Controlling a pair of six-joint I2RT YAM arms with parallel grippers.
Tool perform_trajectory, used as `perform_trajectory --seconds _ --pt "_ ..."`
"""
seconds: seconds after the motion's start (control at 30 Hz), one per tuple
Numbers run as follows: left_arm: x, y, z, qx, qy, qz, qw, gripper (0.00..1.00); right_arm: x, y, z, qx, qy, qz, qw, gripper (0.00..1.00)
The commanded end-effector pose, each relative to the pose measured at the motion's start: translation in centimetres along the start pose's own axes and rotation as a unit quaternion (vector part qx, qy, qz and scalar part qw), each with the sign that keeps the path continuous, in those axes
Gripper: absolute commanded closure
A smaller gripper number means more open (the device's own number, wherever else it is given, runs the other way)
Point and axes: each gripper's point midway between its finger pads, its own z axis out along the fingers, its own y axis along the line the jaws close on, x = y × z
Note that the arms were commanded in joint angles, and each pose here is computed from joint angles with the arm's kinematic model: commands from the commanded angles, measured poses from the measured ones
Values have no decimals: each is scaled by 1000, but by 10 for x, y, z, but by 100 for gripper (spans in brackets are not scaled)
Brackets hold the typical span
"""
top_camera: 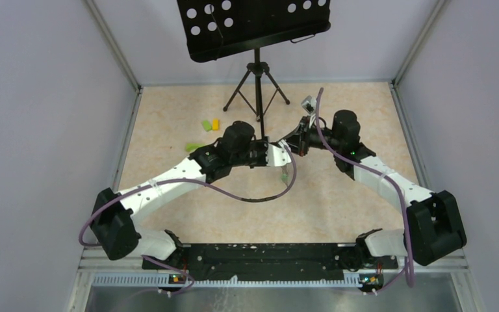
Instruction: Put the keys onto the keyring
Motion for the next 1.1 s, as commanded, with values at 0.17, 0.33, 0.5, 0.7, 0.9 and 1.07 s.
perform_trajectory --seconds 0.17,0.33,0.5,0.7,0.9,1.07 --pt "-30 13 7 -20 -30 -15 999 94 -15 -9 0 22 -28 -20 999 100" --pt "-29 17 4 -34 -25 -36 998 80 -16 -8 -1 20 -30 -30 999 100" --pt "-28 16 0 -34 -29 -41 998 67 -20 -6 -4 15 -32 -52 998 100" --pt "-16 20 -12 -36 -26 -52 998 59 -23 -2 -10 4 -33 -82 996 100" --pt "-8 26 -27 -21 -40 -82 996 50 -19 11 -11 -43 -26 -120 992 100" --pt "-14 25 -37 37 -95 -128 987 48 -16 22 -12 -79 -25 -144 986 100"
